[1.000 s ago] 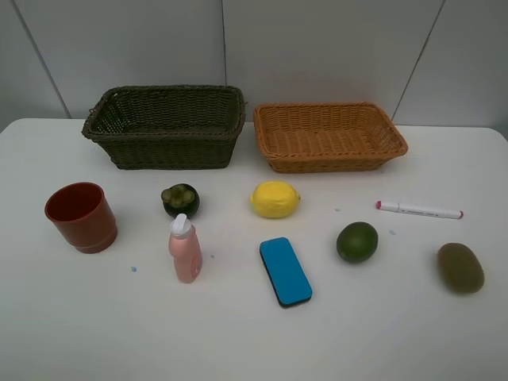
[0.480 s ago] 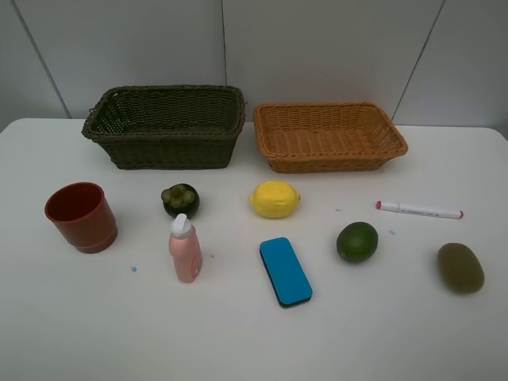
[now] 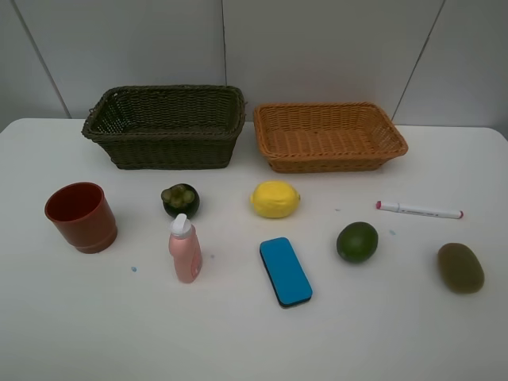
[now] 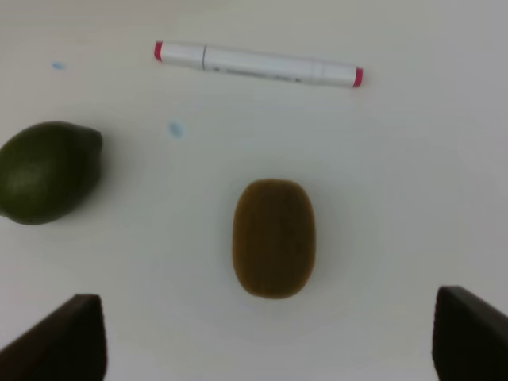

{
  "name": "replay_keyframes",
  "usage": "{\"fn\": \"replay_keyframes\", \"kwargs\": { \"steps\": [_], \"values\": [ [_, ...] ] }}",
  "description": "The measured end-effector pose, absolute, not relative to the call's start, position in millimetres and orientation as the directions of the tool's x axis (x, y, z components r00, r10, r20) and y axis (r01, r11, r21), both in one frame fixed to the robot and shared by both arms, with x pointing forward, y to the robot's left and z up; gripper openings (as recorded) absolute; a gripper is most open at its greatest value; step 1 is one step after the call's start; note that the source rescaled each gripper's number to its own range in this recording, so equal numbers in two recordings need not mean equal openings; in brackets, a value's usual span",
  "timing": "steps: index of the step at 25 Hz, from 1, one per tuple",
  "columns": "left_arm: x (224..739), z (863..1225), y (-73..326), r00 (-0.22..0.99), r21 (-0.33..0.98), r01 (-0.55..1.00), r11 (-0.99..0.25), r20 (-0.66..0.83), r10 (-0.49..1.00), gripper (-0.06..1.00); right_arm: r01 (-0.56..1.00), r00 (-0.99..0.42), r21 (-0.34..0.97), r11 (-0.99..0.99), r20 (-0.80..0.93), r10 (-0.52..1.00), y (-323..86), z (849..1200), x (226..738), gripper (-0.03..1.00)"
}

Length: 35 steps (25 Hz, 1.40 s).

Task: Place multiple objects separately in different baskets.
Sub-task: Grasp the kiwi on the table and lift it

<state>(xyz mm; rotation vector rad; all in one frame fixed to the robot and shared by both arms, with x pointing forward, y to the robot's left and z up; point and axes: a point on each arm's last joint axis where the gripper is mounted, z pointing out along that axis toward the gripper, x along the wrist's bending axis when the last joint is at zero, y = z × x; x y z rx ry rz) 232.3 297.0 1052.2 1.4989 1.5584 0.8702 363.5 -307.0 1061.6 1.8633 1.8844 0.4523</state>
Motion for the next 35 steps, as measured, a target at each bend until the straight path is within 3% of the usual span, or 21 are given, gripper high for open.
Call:
{"fn": "replay_keyframes", "kwargs": {
  "steps": [8, 17, 35],
  "values": [
    [232.3, 1052.2, 297.0, 0.01, 0.888, 0.456, 0.066, -0.079, 0.997, 0.98, 0.93, -0.01, 0.366, 0.039, -0.08, 0.997, -307.6, 1020.8, 419.9, 0.88],
    [232.3, 1052.2, 297.0, 0.01, 0.888, 0.456, 0.066, -0.079, 0.997, 0.98, 0.966, -0.04, 0.251, 0.063, -0.096, 0.995, -309.4, 983.2, 448.6, 0.88],
    [232.3, 1052.2, 297.0, 0.01, 0.888, 0.456, 0.066, -0.079, 0.997, 0.98, 0.971, -0.098, 0.208, 0.117, -0.1, 0.99, -308.9, 918.8, 447.3, 0.88]
  ]
}}
